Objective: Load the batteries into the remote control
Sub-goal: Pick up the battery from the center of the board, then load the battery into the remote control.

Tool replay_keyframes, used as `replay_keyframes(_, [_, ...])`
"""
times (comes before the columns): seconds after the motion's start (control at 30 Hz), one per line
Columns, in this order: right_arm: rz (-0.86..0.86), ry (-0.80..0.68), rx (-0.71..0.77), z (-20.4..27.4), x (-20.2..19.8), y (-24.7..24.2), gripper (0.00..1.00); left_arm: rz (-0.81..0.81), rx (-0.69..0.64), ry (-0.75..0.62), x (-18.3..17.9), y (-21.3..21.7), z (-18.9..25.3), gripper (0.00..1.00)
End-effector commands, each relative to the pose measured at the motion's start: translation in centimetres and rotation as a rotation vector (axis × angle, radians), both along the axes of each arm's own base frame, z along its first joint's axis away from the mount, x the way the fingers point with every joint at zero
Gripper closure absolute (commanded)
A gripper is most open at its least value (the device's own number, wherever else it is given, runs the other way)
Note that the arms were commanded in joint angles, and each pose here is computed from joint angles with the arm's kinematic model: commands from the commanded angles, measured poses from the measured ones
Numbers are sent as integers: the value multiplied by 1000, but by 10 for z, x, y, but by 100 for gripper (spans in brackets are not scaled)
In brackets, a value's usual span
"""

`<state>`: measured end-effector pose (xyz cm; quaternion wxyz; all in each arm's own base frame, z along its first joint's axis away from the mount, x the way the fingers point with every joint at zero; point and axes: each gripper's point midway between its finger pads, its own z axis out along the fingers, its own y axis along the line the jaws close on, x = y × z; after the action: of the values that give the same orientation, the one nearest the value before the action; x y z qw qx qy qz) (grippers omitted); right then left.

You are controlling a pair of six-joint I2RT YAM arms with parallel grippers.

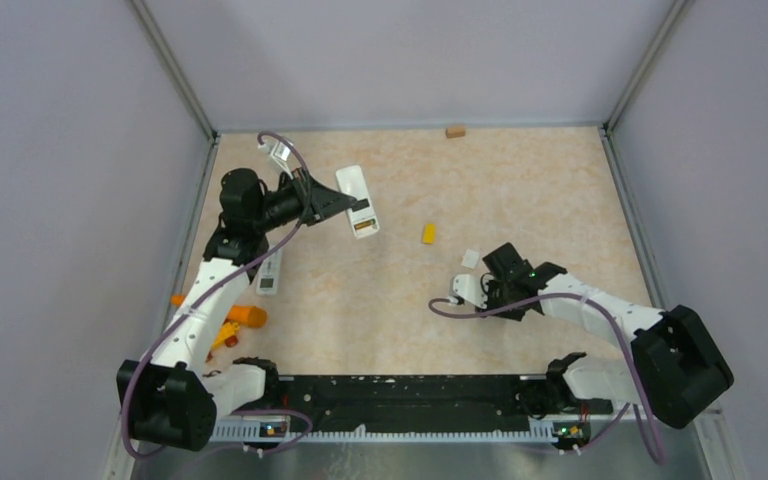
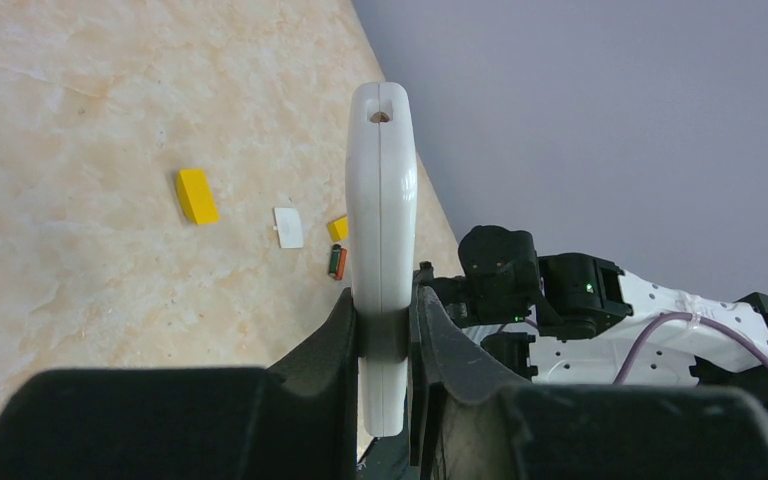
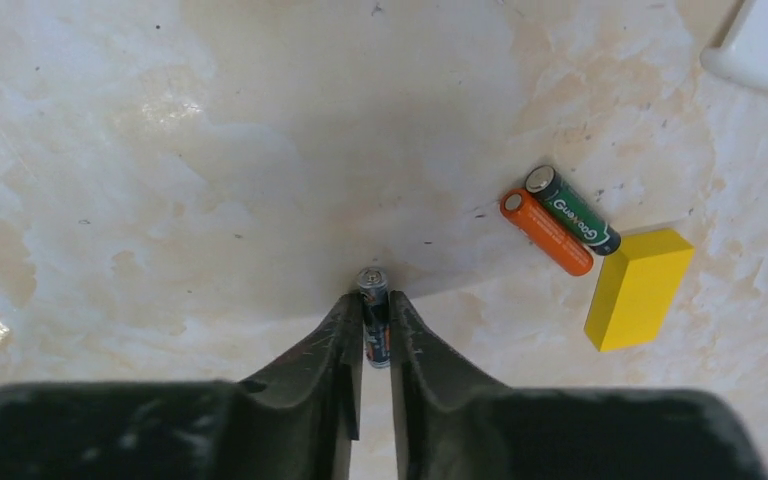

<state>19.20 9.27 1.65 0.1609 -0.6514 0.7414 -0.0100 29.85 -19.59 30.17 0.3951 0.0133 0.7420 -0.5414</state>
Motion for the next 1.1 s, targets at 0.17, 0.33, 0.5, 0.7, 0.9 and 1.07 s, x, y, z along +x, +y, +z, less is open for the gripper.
replay_keyframes(0.17, [-19, 36, 95, 8, 11, 23, 100, -11, -21, -74, -5, 0, 17, 100])
replay_keyframes(0.33, [-29, 2, 217, 35, 18, 44, 100, -9, -24, -58, -4, 0, 15, 100])
replay_keyframes(0.5, [-20, -142, 525, 94, 34, 88, 100, -30, -32, 9, 0, -4, 1, 100])
replay_keyframes(0.7, [-139, -294, 932, 187, 58, 128, 100, -98, -42, 72, -2, -17, -15, 100])
replay_keyframes(0.9, [-150, -238, 1026, 240, 56, 164, 100, -222, -47, 114, -12, -32, -26, 100])
replay_keyframes(1.07, [32, -219, 1118, 271, 31, 204, 100, -316, -39, 73, -25, -44, -22, 100])
